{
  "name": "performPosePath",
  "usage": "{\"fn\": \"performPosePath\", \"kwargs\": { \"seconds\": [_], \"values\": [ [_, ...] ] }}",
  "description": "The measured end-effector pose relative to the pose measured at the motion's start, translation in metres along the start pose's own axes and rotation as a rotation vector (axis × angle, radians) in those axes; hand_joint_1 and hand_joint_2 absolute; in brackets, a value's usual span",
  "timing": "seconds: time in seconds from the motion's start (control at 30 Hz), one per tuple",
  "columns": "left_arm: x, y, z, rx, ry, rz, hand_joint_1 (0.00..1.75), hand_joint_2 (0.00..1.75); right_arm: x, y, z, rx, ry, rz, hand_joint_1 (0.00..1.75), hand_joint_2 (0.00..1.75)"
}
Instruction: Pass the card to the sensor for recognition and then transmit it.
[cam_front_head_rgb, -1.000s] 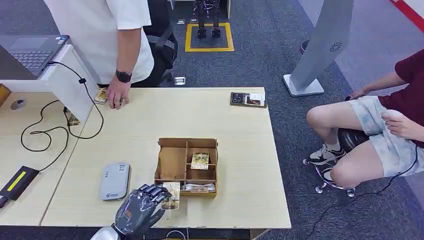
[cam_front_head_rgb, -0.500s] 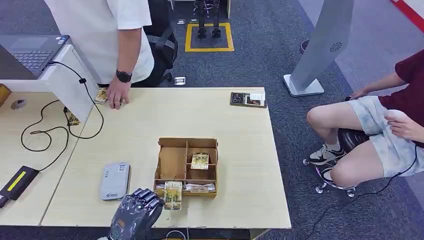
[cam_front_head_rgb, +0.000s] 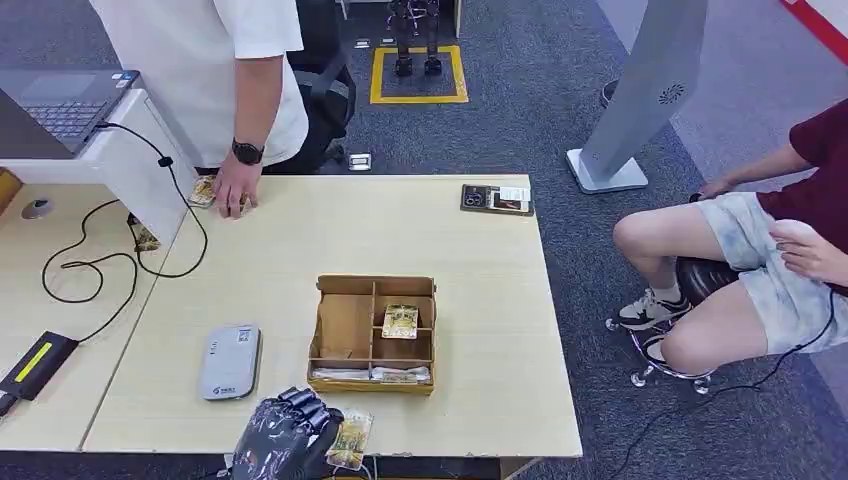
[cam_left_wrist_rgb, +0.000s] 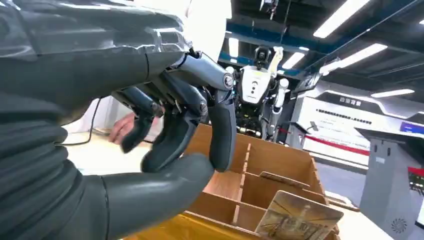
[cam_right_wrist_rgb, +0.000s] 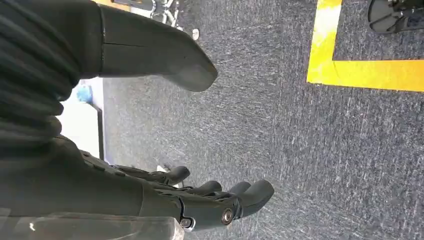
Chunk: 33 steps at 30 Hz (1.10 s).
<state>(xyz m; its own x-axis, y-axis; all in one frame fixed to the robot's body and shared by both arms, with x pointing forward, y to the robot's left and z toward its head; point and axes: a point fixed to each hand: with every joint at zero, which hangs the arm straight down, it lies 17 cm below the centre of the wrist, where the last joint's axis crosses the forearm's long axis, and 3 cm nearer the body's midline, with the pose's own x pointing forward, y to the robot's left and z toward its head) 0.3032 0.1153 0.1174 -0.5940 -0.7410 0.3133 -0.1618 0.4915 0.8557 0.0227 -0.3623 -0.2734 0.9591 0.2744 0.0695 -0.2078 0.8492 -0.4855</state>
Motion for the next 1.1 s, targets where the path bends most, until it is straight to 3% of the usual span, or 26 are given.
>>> {"fn": "performPosePath", "kwargs": {
  "seconds": [0.03, 0.63, 1.1],
  "values": [
    [0.0, 0.0, 0.0, 0.0, -0.002, 0.0, 0.0, 1.75, 0.0, 0.0, 0.0, 0.0, 0.0, 0.0, 0.0, 1.75],
    [0.008, 0.001, -0.001, 0.001, -0.063, -0.016, 0.0, 1.75, 0.001, 0.0, 0.0, 0.001, -0.006, -0.001, 0.0, 1.75],
    [0.012, -0.008, -0.037, -0.04, -0.137, -0.065, 0.0, 1.75, 0.01, 0.0, -0.001, 0.009, -0.024, 0.02, 0.0, 1.75]
  ]
}}
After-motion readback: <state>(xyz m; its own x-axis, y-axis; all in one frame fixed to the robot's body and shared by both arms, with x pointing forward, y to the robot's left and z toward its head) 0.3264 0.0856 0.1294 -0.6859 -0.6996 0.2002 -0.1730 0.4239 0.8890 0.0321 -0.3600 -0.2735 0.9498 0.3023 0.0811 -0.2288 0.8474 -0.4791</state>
